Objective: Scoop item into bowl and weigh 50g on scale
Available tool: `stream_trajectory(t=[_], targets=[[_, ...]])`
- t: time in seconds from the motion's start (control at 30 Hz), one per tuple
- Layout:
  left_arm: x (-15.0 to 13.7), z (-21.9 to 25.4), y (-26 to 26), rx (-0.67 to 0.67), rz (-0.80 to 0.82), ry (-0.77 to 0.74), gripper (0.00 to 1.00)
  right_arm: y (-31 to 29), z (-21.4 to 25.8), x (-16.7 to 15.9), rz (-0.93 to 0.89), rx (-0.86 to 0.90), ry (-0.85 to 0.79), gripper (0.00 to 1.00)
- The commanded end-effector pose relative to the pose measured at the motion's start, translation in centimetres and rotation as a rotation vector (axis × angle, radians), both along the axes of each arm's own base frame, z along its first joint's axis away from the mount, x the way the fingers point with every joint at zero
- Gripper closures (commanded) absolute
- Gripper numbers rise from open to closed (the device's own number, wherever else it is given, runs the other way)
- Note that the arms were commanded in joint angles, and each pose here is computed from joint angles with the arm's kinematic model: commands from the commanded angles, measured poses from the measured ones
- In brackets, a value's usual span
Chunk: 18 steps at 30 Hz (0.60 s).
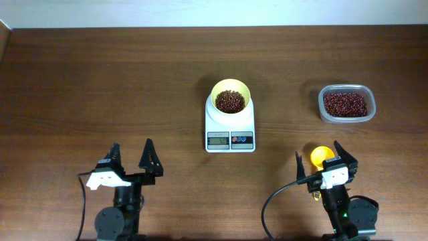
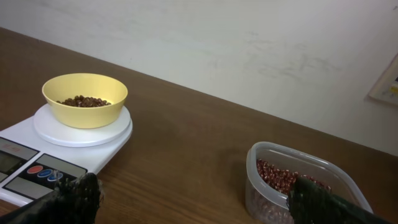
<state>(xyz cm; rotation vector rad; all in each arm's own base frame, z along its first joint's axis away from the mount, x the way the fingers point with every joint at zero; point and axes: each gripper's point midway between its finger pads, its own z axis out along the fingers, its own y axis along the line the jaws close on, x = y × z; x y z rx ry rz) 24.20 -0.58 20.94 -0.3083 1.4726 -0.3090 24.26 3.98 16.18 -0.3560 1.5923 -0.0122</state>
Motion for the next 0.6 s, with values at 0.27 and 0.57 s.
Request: stream_trajectory(t=[0.27, 0.57], targets=[[0.3, -5.2, -0.9, 0.192, -0.052, 0.148, 0.01, 0.3, -0.2, -0.1, 0.015, 0.010, 0.002, 0.01], [0.3, -5.3, -1.4, 0.369, -0.090, 0.141, 0.01, 0.3, -0.2, -0.1, 0.015, 0.010, 0.002, 0.01]])
